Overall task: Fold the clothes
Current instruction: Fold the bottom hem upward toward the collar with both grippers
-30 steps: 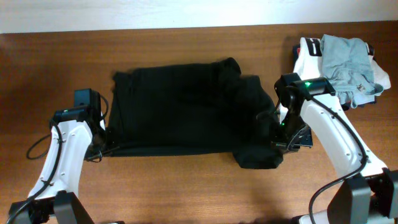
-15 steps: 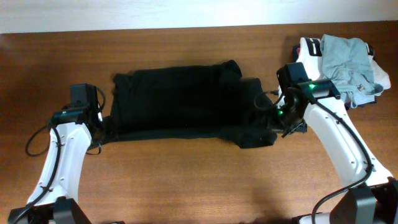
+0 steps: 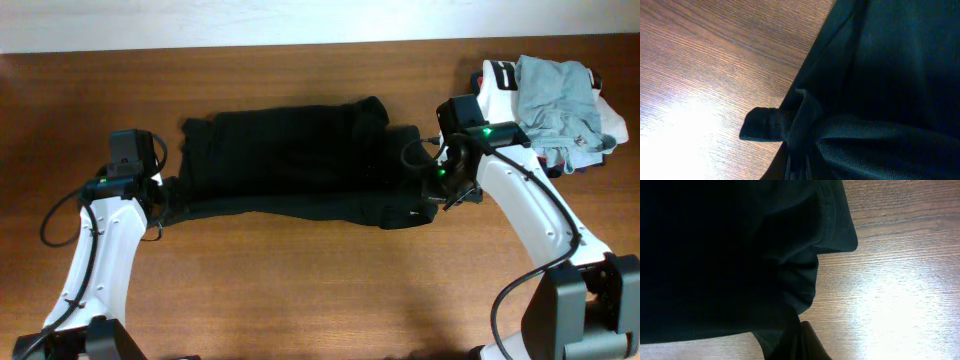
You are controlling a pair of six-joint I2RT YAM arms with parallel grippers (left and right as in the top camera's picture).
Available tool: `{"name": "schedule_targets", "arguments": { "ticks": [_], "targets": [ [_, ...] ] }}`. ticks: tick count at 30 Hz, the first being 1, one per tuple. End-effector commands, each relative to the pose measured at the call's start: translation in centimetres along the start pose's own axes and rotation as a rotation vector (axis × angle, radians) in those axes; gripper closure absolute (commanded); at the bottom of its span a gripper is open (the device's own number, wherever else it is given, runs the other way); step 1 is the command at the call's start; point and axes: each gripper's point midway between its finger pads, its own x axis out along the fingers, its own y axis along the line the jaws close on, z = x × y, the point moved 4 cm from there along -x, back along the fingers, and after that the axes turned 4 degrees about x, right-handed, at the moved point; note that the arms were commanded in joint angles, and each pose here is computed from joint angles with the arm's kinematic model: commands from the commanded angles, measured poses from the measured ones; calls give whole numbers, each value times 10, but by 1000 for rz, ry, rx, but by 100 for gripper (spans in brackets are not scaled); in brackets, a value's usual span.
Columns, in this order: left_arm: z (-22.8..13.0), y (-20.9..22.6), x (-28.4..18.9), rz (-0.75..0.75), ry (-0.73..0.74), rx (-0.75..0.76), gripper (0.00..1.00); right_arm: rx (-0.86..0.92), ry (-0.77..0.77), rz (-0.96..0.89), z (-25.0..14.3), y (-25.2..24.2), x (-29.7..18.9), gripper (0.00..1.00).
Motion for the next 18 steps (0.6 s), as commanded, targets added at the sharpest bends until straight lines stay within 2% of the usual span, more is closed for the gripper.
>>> {"name": "schedule_targets", "arguments": {
  "ticks": [1,6,11,15,18],
  "targets": [
    [18,9,-21,23,-82,-10,100,-16,-109,-5,15,-2,-29,96],
    [55,9,-61,0,-245,-32,100,-87,-291,46,51,13,-83,96],
    [101,11,-130,-30,-459,-60,100,-110,-525,89,84,25,-164,96],
    [124,16,-207,-48,-648,-41,100,-125,-685,94,91,26,-234,96],
    [126,22,-259,-52,-756,-34,100,-146,-758,95,84,24,-273,96]
  ]
}}
